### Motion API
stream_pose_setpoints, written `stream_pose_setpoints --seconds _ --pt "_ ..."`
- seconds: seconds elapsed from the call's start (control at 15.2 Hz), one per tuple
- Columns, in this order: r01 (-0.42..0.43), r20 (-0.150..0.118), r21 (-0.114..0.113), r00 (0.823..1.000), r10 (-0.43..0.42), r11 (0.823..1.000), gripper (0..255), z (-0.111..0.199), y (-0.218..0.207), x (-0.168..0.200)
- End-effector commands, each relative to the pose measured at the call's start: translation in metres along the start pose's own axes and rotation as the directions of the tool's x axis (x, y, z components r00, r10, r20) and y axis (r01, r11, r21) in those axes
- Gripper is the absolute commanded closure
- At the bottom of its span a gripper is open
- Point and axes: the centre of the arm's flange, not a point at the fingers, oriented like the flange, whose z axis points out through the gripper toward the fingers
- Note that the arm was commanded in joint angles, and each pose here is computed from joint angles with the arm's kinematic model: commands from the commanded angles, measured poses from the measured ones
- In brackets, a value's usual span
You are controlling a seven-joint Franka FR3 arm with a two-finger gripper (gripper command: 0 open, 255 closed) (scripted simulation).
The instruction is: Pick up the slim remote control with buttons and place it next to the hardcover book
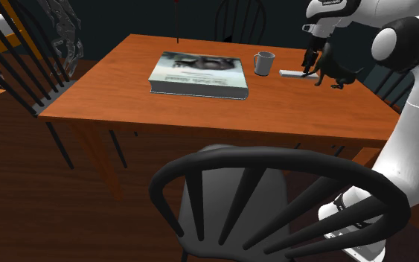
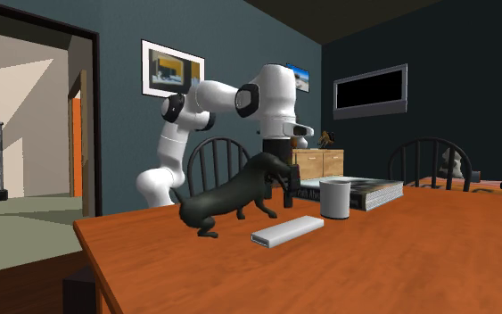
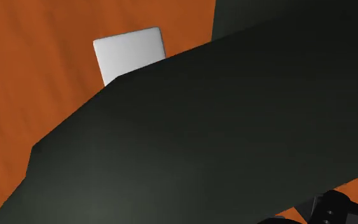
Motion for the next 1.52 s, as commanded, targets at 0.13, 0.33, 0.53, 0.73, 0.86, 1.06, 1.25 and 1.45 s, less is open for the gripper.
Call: stream_pose_setpoints --seconds 0.13,0.33,0.53,0.73,0.86,1.06,1.25,1.45 --pt "0.090 0.019 -0.008 0.996 -0.090 0.996 0 0.013 0.050 0.011" --pt "0.090 0.019 -0.008 0.996 -0.090 0.996 0 0.029 0.050 0.011" --pt "0.090 0.019 -0.008 0.996 -0.090 0.996 0 0.045 0.050 0.011" --pt "0.090 0.019 -0.008 0.996 -0.090 0.996 0 0.053 0.050 0.011" --pt "0.090 0.019 -0.008 0.996 -0.090 0.996 0 0.053 0.050 0.011" --pt "0.090 0.019 -0.008 0.996 -0.090 0.996 0 0.053 0.050 0.011" --pt "0.090 0.019 -0.008 0.996 -0.090 0.996 255 0.053 0.050 0.011" --pt "0.090 0.019 -0.008 0.996 -0.090 0.996 255 0.053 0.050 0.011"
